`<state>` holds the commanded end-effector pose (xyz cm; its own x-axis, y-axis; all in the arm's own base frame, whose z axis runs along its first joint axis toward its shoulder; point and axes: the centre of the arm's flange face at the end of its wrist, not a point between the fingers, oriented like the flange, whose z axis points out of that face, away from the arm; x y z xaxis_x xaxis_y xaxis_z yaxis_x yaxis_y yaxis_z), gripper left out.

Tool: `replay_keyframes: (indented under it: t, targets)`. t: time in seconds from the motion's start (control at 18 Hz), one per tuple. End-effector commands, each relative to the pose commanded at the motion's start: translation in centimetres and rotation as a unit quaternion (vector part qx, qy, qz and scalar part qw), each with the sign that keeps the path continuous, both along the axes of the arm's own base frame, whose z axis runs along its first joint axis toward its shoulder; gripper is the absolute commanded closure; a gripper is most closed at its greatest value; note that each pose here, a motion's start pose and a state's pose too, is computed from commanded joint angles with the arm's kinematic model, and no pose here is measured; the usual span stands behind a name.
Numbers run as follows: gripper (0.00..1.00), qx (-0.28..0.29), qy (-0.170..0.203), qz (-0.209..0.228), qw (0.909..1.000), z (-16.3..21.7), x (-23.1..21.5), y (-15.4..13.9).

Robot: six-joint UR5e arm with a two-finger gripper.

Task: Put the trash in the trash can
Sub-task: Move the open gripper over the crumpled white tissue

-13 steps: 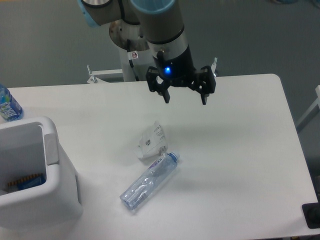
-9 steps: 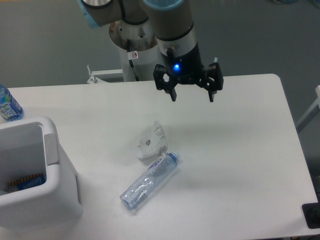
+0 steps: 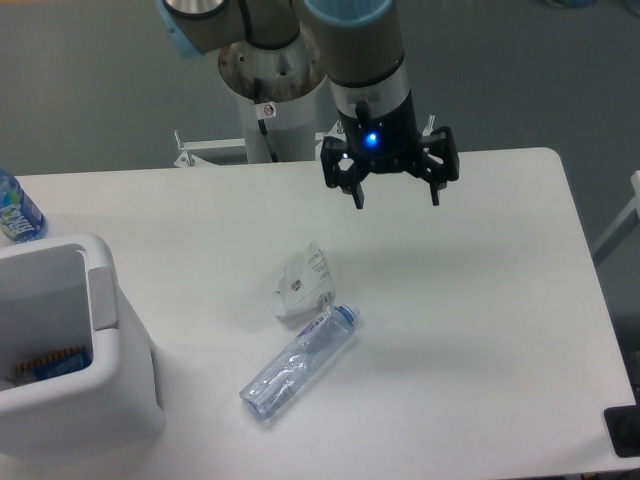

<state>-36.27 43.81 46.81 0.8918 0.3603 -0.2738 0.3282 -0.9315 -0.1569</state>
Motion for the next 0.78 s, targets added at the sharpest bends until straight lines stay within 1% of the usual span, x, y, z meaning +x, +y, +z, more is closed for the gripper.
replay_keyframes:
  t: [0.17, 0.28, 0.39, 0.56, 0.67, 0.78]
  targets:
    - [0.00, 0.000, -0.001, 0.000, 1.0000, -4.2, 0.5, -0.1]
    - [0.00, 0.003, -0.002, 0.006, 1.0000, -6.0, 1.1, -0.2]
    - [0.00, -0.002, -0.013, 0.019, 0.9997, -7.5, 1.6, -0.4]
    - [0.00, -0.023, -0.038, -0.003, 0.9990, -10.9, 3.5, 1.1]
    - [0.00, -0.042, -0.058, -0.019, 0.9972, -13.5, 4.8, 2.4]
    - [0.00, -0.056, -0.070, -0.033, 0.9954, -15.5, 5.9, 3.6]
